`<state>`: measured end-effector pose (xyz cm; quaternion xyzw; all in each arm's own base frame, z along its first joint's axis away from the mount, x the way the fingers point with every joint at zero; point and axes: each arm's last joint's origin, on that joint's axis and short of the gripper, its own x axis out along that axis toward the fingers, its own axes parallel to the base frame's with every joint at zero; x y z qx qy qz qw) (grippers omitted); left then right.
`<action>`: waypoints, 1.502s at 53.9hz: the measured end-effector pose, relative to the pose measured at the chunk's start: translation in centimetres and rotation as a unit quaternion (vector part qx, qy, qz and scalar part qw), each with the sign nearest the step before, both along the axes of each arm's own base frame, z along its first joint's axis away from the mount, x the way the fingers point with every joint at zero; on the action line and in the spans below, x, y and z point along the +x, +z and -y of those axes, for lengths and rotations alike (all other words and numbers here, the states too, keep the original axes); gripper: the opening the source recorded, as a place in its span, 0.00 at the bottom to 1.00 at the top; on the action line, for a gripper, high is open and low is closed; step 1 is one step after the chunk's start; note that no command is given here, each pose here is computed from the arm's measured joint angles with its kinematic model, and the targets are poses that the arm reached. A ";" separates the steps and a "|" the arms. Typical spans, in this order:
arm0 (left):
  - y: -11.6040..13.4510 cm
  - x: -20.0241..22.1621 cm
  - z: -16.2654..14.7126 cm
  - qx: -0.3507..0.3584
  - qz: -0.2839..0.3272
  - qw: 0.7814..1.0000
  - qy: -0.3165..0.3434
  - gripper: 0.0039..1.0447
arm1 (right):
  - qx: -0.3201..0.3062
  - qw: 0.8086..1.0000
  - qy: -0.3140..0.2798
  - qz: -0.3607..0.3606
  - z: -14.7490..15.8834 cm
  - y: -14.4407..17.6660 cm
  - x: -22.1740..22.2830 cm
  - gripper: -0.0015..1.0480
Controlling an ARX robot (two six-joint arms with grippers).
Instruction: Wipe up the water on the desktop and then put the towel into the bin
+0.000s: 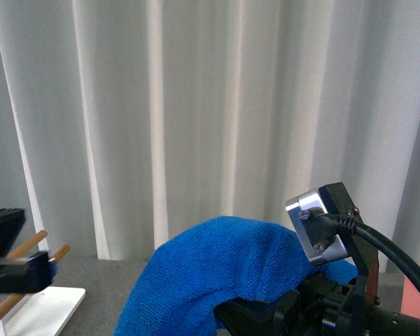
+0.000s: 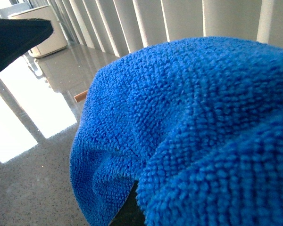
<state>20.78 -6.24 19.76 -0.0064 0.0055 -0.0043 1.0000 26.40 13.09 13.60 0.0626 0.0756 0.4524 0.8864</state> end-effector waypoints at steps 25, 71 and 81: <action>-2.1 -5.3 -4.5 0.003 0.001 1.000 0.001 0.03 | -0.010 1.000 -0.021 0.002 1.8 0.4 -0.1 0.05; -2.3 -9.0 -6.2 0.003 0.018 1.000 0.005 0.03 | -0.043 0.998 -0.033 0.003 3.6 0.0 -0.5 0.05; -2.3 -9.4 -6.2 0.003 0.019 1.000 0.005 0.03 | -0.042 0.999 -0.033 0.006 3.6 0.2 -0.5 0.05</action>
